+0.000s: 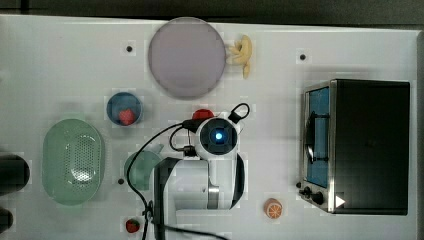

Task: Pick Ketchup from the table and place it in strainer.

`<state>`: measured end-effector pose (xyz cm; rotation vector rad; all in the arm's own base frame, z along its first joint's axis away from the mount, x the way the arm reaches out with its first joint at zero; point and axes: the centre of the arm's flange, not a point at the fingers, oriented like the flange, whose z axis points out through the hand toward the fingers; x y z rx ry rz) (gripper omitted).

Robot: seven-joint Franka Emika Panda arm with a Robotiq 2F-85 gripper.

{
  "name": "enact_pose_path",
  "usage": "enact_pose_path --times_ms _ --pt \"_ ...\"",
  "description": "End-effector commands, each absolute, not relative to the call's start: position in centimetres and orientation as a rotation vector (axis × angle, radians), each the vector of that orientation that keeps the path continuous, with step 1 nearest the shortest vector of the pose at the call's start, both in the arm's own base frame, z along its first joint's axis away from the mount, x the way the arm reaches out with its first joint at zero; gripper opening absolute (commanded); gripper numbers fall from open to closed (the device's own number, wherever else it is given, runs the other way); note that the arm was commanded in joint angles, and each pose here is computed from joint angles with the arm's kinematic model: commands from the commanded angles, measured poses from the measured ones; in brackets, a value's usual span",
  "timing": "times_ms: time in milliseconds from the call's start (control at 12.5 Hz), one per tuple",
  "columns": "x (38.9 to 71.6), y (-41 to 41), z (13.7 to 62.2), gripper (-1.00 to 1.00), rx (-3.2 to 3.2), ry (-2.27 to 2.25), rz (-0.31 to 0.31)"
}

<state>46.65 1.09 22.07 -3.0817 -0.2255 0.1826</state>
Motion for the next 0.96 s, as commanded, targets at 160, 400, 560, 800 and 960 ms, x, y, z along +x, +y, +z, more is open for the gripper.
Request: enact_pose_path --times_ms 160,400,560,800,960 --pt "48.1 0.4 20.0 1.0 -3.088 -0.343 0.044" --pt "47.9 0.6 17.4 1.0 -3.079 -0.337 0.047" --pt "47.9 0.6 16.5 0.92 -3.078 -0.334 0.02" --pt "47.9 0.6 16.1 0.21 -3.077 -0.334 0.022" --pt "48.8 0.6 17.2 0.2 -3.081 -0.335 -0.021"
